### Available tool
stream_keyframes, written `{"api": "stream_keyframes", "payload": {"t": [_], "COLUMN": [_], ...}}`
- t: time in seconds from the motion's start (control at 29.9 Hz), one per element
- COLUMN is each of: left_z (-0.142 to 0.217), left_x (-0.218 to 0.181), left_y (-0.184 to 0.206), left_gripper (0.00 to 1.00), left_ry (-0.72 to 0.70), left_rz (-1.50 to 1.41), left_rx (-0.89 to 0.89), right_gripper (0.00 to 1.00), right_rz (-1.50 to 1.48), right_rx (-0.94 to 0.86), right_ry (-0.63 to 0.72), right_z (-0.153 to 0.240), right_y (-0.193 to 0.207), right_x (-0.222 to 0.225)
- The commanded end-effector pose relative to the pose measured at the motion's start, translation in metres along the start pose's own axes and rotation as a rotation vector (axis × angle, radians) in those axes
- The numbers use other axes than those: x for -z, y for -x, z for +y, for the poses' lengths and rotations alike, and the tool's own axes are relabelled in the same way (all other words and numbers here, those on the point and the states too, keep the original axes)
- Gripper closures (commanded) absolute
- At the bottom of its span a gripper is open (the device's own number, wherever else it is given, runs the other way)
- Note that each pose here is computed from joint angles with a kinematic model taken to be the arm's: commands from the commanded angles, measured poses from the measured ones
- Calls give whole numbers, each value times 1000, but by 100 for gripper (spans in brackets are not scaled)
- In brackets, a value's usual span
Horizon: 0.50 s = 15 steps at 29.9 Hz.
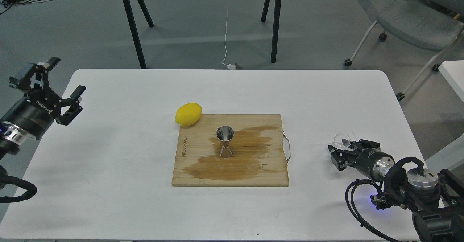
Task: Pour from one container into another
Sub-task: 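Close the right gripper around the clear glass and lift it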
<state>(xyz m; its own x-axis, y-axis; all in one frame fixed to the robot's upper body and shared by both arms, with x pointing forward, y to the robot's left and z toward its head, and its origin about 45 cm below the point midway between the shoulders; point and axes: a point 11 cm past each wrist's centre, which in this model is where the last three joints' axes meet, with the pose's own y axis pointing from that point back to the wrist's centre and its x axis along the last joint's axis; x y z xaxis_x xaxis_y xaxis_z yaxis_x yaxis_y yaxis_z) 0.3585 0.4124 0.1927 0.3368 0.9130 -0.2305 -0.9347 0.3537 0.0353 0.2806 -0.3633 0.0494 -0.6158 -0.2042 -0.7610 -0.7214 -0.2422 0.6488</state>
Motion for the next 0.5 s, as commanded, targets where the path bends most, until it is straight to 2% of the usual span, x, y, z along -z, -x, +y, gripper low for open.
{"api": "stream_keyframes", "payload": {"t": [0.0,0.3,0.47], "left_z": [0,1,1], "left_x": [0,1,2], "left_y": [0,-1,0], "left_gripper": [1,1,1], "left_ry": [0,-3,-3], "left_rz": [0,0,1], "left_rx": [-1,-3,-2], "right_gripper": [56,57,57], "right_rz": [2,45,83], "right_rx": [2,10,88], "right_ry": [0,4,21], "right_z": [0,0,1], "right_y": [0,2,26], "right_x": [0,-3,-9]}}
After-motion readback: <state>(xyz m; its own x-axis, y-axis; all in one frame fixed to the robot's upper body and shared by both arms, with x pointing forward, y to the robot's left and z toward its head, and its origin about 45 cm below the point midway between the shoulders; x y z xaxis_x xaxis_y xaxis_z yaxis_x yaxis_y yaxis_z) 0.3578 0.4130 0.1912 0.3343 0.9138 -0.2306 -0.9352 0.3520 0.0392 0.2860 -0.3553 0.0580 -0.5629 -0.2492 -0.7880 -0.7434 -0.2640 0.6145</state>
